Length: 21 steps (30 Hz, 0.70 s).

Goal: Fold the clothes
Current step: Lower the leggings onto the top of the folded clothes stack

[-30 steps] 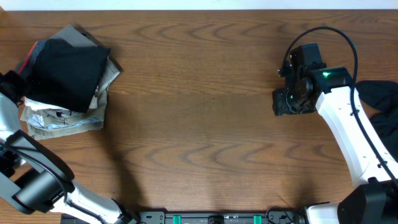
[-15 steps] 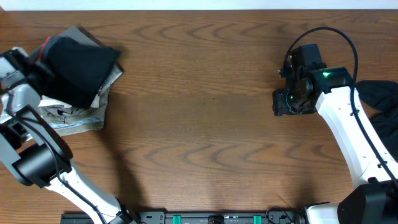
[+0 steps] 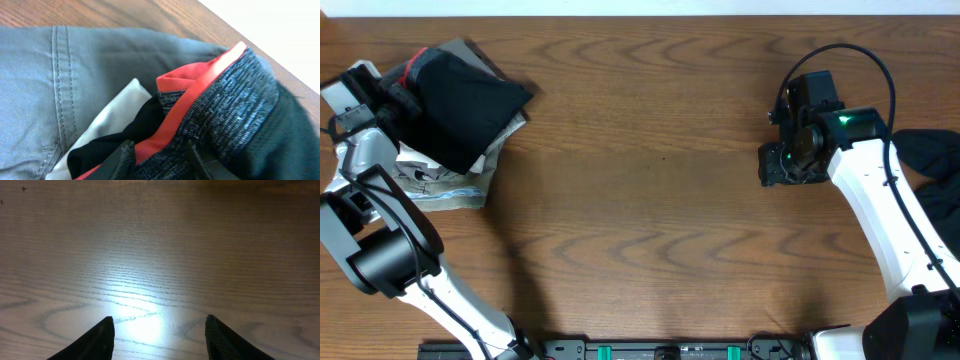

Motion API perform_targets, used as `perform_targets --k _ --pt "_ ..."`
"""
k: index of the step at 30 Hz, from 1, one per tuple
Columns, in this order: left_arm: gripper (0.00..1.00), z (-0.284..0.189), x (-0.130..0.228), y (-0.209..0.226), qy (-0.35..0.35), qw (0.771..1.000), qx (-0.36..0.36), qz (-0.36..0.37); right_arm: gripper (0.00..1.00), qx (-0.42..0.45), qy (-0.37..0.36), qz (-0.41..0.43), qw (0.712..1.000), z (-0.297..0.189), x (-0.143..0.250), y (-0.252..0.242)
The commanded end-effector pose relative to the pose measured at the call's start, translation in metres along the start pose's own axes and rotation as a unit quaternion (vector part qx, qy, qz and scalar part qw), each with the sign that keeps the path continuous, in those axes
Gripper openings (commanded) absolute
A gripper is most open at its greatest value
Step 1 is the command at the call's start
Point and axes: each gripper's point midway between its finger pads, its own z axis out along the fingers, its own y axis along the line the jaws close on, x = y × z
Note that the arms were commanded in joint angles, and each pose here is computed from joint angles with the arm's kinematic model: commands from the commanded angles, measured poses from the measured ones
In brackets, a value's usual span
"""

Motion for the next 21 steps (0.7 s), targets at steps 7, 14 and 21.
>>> perform_targets --k 7,14,21 --pt "0.43 -0.082 -0.067 -0.084 -0.074 0.989 0.116 0.046 0.57 -0.003 -0.013 0.008 1.000 -0.006 -0.003 0.000" --pt "0.45 -0.071 -0.013 -0.083 0.033 0.994 0.104 -0.005 0.58 -0.004 -0.018 0.008 1.000 -0.006 -0.006 0.001" --pt "0.47 -0.025 0.037 -0.078 0.095 0.990 0.102 -0.015 0.58 -0.004 -0.019 0.008 1.000 -0.006 -0.006 0.001"
